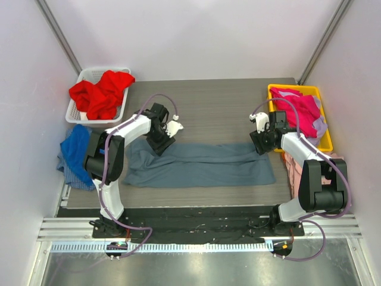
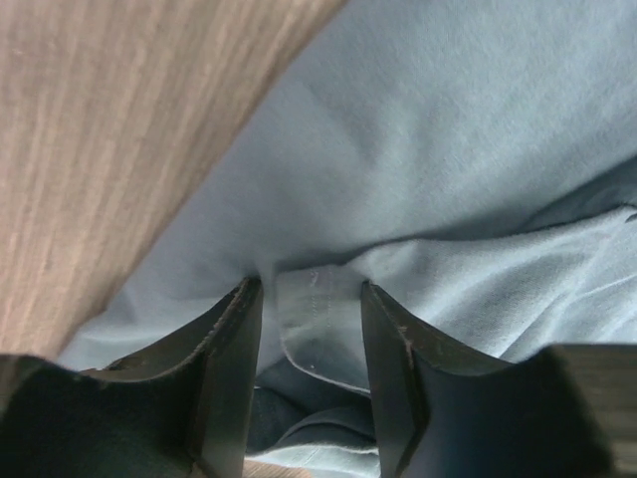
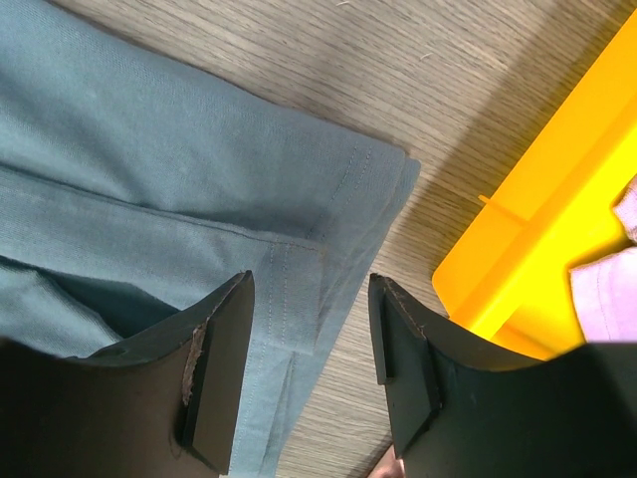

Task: Fold and stack the t-shirts
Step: Fold the other side of the tshirt into a rectangle

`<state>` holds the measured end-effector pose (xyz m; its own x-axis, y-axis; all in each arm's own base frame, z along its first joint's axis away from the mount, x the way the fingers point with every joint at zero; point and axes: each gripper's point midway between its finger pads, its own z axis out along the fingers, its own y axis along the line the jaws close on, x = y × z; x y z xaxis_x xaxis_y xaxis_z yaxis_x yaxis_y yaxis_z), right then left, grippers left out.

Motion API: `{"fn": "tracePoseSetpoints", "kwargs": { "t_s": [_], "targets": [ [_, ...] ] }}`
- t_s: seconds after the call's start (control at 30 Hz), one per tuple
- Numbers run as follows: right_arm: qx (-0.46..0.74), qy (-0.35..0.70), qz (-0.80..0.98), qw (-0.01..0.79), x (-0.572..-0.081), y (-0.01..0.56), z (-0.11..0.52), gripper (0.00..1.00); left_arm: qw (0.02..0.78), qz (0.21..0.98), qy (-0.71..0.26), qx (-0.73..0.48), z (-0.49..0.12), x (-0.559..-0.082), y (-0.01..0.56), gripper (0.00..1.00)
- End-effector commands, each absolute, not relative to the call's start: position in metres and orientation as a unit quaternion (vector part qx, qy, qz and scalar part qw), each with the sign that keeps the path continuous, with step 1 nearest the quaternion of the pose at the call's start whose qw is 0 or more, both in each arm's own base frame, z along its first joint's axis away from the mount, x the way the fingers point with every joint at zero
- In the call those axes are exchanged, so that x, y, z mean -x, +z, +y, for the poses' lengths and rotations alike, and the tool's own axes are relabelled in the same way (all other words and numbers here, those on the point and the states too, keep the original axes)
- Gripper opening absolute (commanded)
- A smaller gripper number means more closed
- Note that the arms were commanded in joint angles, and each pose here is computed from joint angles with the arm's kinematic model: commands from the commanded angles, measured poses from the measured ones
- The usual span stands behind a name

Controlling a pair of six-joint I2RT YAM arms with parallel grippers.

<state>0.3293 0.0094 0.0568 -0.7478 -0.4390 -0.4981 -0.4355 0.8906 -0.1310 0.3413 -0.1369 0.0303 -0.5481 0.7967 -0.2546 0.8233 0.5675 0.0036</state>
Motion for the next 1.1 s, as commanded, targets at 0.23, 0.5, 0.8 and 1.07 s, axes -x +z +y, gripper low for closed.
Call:
{"fn": "tracePoseSetpoints", "kwargs": {
  "t_s": [0.23, 0.5, 0.8, 1.07],
  "targets": [
    [0.237, -0.009, 0.926, 0.293, -0.337, 0.068, 0.011, 0.55, 0.119, 0.878, -0.067, -0.46, -0.139, -0.342, 0.029, 0.31],
    [0.236, -0.008, 0.926, 0.293, -0.336, 0.068, 0.012, 0.54, 0.111, 0.881, -0.06, -0.456, -0.137, -0.345, 0.029, 0.07],
    [0.235, -0.008, 0.927, 0.291, -0.335, 0.066, 0.011, 0.54, 0.165, 0.881, -0.063, -0.439, -0.142, -0.348, 0.073, 0.0],
    [0.237, -0.012, 0.927, 0.291, -0.332, 0.067, 0.01, 0.54, 0.173, 0.883, -0.074, -0.43, -0.136, -0.319, 0.101, 0.0]
  ]
}}
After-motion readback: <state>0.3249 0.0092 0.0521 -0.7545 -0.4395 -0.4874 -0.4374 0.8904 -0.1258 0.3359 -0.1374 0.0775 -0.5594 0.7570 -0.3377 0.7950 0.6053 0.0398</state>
